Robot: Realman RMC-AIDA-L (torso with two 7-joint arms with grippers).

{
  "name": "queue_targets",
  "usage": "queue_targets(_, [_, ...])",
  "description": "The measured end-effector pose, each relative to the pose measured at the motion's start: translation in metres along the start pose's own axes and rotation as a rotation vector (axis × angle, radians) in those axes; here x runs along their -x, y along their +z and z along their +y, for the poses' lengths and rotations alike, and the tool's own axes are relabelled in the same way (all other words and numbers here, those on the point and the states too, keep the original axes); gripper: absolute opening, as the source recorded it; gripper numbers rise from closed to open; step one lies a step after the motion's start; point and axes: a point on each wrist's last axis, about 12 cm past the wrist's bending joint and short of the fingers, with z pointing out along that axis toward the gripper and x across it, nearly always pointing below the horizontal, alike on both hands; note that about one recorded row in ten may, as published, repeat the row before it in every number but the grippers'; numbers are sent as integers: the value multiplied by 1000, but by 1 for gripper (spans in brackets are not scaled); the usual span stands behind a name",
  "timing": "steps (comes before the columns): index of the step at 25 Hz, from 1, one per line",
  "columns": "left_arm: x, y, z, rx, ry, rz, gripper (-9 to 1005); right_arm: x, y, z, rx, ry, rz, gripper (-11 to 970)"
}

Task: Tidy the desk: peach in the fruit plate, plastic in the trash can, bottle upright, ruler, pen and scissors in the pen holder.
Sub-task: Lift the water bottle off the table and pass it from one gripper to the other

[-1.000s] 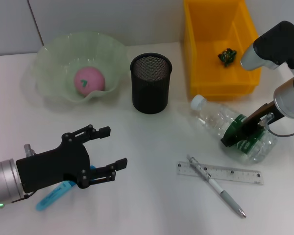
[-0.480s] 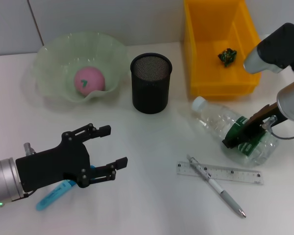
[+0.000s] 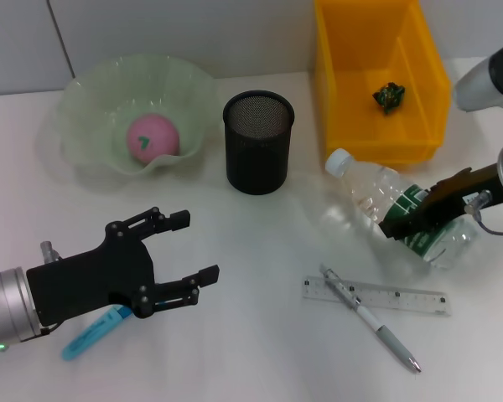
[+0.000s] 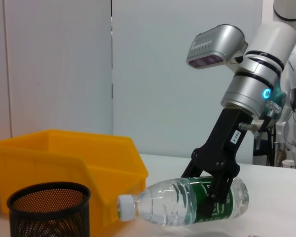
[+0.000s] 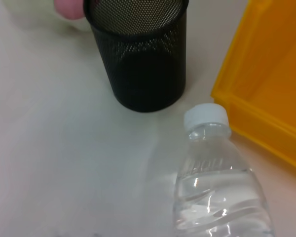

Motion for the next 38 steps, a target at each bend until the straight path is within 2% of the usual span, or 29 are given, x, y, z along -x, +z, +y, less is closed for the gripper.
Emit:
queue_targets(8, [2, 0, -1, -7, 2, -13, 824, -14, -10, 2, 20, 6, -56, 775])
queue_targets(11, [2, 0, -1, -7, 2, -13, 824, -25, -20, 6, 70, 0, -144, 776])
queue_targets(14, [7, -6, -1, 32, -21, -96, 824, -33, -26, 7, 94, -7, -200, 778])
queue_targets(16, [8, -13, -1, 69, -53, -157, 823, -48, -33, 6, 123, -10, -276, 778])
queue_targets(21, [6, -22, -7, 132, -133, -269, 823, -67, -34, 5, 179, -14, -404, 780])
queue_targets(27, [6, -19, -13, 124, -182, -334, 823, -89, -25, 1, 236, -18, -585, 782])
queue_targets(31, [9, -10, -14, 87, -201, -352, 823, -90, -15, 14, 311, -95, -665, 783])
queue_targets(38, [18, 1, -6, 45, -290, -364, 822, -86, 4, 30, 409, -179, -686, 786])
